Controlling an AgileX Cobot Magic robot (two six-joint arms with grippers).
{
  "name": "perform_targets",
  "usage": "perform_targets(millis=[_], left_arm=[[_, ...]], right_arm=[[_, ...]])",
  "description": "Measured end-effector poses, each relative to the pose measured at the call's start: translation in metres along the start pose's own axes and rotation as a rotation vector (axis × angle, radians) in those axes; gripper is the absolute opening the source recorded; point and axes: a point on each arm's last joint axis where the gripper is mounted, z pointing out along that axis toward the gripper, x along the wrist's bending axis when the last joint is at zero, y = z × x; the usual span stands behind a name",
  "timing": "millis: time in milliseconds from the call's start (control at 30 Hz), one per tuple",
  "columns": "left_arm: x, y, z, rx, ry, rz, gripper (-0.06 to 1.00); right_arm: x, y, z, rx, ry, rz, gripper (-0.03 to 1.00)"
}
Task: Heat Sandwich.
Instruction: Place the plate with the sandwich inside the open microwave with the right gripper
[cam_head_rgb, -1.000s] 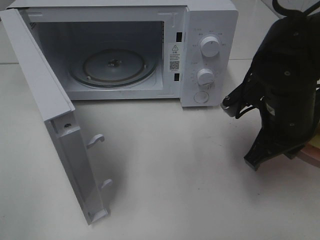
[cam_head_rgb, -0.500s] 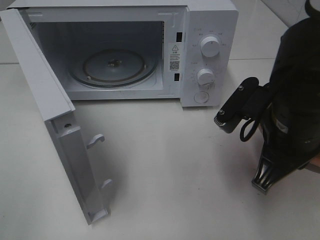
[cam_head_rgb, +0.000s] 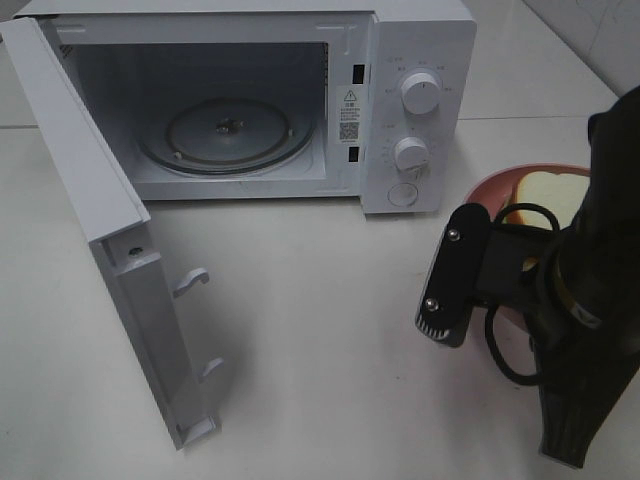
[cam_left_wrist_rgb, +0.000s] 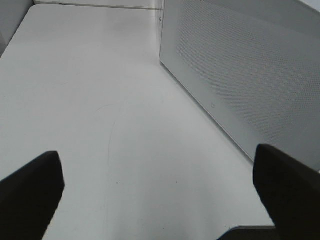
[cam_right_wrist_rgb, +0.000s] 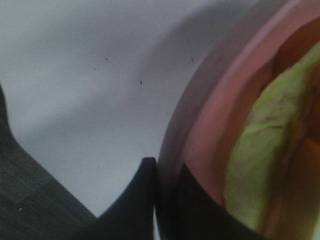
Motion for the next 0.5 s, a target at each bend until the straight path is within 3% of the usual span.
perform_targets(millis=[367, 500], left_arm=[[0.0, 0.0, 0.0, 0.0, 0.0, 0.0, 0.96], [0.0, 0.0, 0.0, 0.0, 0.0, 0.0, 0.96]], right_arm=[[0.0016, 0.0007, -0.0054, -0.049, -0.004, -0.137, 0.06], [0.0003, 0.001, -0.0093, -0.096, -0.012, -0.259, 0.06]])
